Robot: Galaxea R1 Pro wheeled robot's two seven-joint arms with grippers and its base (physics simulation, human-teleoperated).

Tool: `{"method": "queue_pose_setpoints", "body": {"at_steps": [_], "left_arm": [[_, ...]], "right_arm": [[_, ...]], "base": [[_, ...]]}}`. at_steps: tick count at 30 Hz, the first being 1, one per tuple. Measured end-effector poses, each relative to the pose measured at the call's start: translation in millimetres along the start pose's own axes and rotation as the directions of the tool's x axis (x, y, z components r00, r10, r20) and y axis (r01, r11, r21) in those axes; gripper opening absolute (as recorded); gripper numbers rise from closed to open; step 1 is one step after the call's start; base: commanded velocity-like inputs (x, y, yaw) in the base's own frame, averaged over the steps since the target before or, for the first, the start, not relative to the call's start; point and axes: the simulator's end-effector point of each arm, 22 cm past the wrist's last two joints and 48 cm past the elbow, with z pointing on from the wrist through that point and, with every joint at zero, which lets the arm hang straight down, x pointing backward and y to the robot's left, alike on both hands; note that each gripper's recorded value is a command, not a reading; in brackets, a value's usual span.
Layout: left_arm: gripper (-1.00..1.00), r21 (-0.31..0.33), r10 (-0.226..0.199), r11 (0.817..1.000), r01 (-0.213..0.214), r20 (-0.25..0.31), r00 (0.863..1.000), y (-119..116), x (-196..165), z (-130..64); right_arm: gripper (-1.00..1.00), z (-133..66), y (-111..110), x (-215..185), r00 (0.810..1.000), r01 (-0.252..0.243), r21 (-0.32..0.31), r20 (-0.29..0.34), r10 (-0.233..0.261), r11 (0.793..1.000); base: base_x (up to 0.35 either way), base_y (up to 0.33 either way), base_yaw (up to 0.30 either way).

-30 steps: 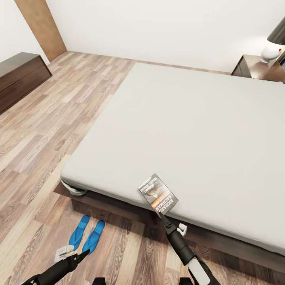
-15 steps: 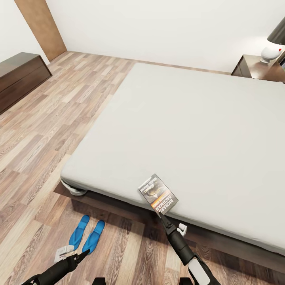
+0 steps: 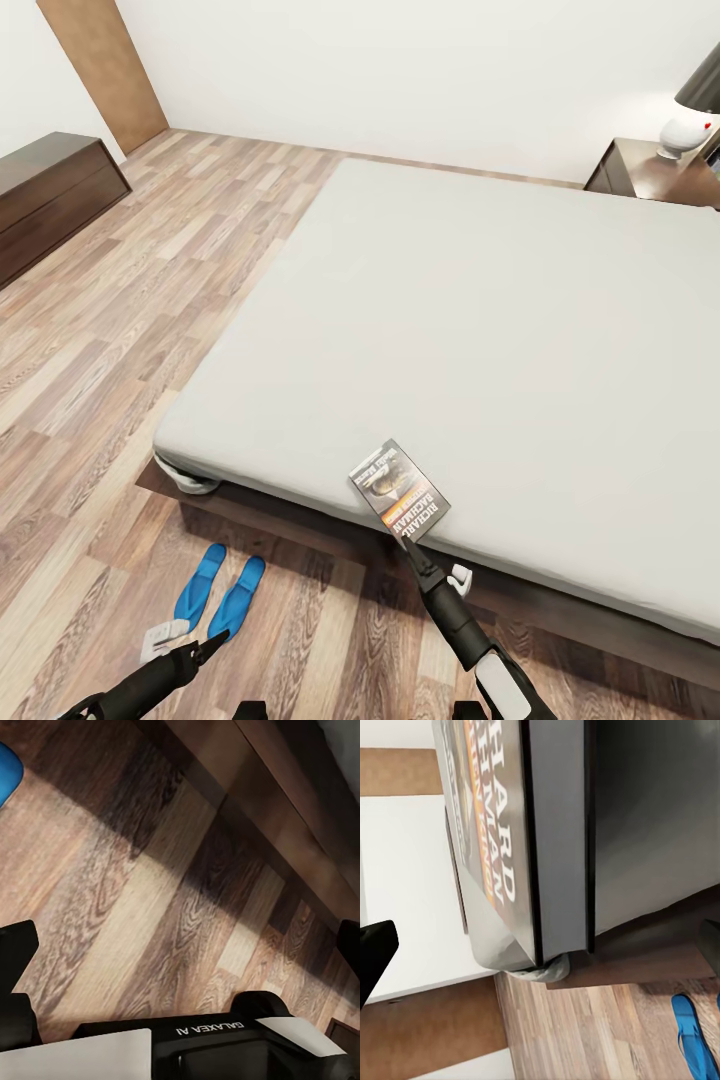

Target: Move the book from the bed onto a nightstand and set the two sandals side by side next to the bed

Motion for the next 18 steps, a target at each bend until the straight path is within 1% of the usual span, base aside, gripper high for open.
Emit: {"method": "queue_pose_setpoints", "body": {"at_steps": [14, 15, 18], "left_arm": [[1.00, -0.001, 0.000, 1.000, 0.000, 0.000, 1.000, 0.2, 0.1, 0.1], [1.00, -0.001, 0.000, 1.000, 0.000, 0.000, 1.000, 0.2, 0.1, 0.1], [1.00, -0.001, 0.000, 1.000, 0.000, 0.000, 1.000, 0.1, 0.1, 0.1]], "right_arm": [[1.00, -0.1, -0.4, -0.3, 1.000, 0.000, 0.001, 0.001, 0.000, 1.000], [-1.00, -0.1, -0.4, -0.2, 1.000, 0.000, 0.001, 0.001, 0.000, 1.000], [-1.00, 0.0, -0.4, -0.1, 1.000, 0.000, 0.002, 0.000, 0.000, 1.000]], "base": [[0.000, 0.000, 0.000], [0.000, 0.000, 0.000], [0.000, 0.000, 0.000]]}}
